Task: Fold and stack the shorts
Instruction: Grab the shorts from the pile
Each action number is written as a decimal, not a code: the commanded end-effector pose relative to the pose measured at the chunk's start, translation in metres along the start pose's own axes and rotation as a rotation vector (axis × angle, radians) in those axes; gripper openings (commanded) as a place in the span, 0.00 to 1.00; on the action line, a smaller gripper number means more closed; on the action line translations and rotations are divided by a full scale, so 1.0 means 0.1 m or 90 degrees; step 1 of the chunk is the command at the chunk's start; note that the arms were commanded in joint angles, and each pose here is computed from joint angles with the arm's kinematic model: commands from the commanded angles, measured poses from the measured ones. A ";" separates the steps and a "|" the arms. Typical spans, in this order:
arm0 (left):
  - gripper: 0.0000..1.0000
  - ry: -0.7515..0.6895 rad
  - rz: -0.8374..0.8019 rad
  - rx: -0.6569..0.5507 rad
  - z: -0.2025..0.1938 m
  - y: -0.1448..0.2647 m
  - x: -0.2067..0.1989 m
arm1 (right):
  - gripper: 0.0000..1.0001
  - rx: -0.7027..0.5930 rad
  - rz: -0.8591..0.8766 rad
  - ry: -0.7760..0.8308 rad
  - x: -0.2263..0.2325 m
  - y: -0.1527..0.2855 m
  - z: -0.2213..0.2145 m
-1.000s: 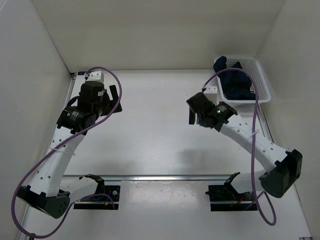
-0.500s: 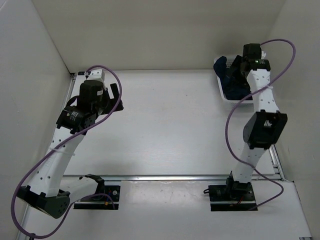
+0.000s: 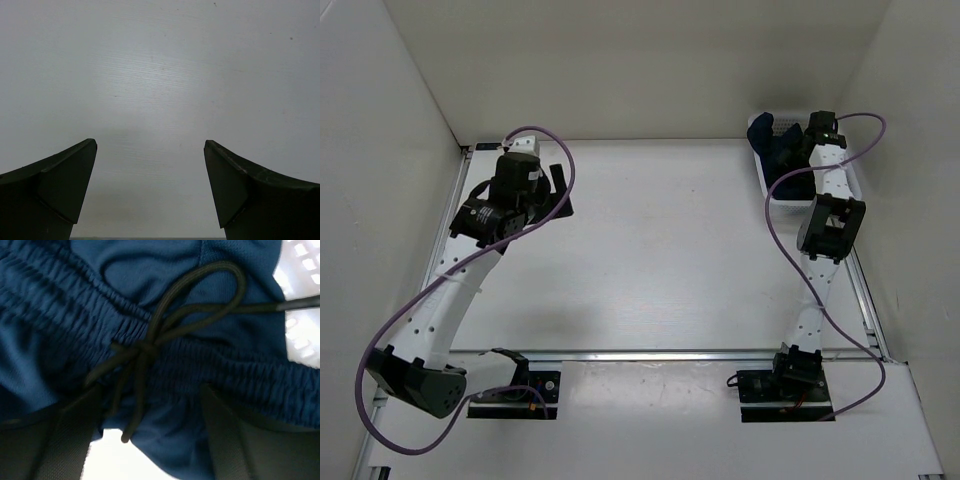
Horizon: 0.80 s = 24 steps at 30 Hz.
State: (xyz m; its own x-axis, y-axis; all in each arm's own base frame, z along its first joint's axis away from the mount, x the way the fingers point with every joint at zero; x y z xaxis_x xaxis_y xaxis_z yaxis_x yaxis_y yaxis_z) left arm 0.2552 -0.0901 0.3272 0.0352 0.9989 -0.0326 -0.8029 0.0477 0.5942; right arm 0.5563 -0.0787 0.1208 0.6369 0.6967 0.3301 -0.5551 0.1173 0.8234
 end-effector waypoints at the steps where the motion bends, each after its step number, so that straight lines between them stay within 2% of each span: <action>1: 1.00 0.022 0.038 -0.023 0.11 0.00 0.05 | 0.73 -0.045 0.091 -0.017 0.24 0.03 0.18; 2: 1.00 0.028 0.046 -0.025 0.11 0.00 0.06 | 0.68 -0.040 0.096 -0.017 0.25 0.04 0.17; 3: 1.00 0.028 0.052 -0.027 0.11 0.00 0.07 | 0.51 -0.039 0.109 -0.016 0.28 0.04 0.18; 7: 1.00 0.028 0.053 -0.027 0.11 0.00 0.07 | 0.00 -0.034 0.139 0.005 0.32 0.13 0.18; 10: 1.00 0.027 0.054 -0.022 0.09 -0.02 0.08 | 0.00 -0.059 0.157 0.014 0.38 0.48 0.28; 11: 1.00 0.027 0.048 -0.020 0.08 -0.02 0.07 | 0.00 -0.091 0.172 0.015 0.44 0.75 0.38; 13: 1.00 0.027 0.042 -0.019 0.08 -0.02 0.05 | 0.00 -0.117 0.191 0.016 0.49 1.02 0.46; 16: 1.00 0.030 0.031 -0.027 0.06 0.09 0.07 | 0.00 -0.194 0.266 0.030 0.65 1.87 0.66; 18: 1.00 0.034 0.028 -0.040 0.06 0.17 0.09 | 0.00 -0.228 0.315 0.048 0.77 2.29 0.70; 20: 1.00 0.038 0.018 -0.056 0.07 0.26 0.11 | 0.00 -0.273 0.400 0.083 0.95 2.94 0.68; 22: 1.00 0.039 0.018 -0.056 0.06 0.29 0.12 | 0.00 -0.304 0.477 0.123 1.08 3.51 0.58; 24: 1.00 0.061 0.038 -0.072 0.07 0.37 0.17 | 0.00 -0.315 0.578 0.205 1.25 4.03 0.32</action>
State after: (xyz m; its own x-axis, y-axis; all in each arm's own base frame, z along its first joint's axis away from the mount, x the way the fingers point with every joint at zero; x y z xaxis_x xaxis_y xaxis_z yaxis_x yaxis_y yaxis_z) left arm 0.2425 -0.0798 0.3414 -0.0268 0.9985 -0.0485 -0.8400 0.0038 0.5426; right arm 0.4848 -0.0245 0.4137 0.1320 0.7893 0.5996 -0.9500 -0.0720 0.3039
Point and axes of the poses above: each gripper's point midway between its finger pads, its own y axis back along the fingers, its own x axis along the line the jaws close on, z = x × y, the point moved 7 cm from there along y, back along the fingers, and after that the axes turned 9 degrees about -y, right-handed, at the moved point
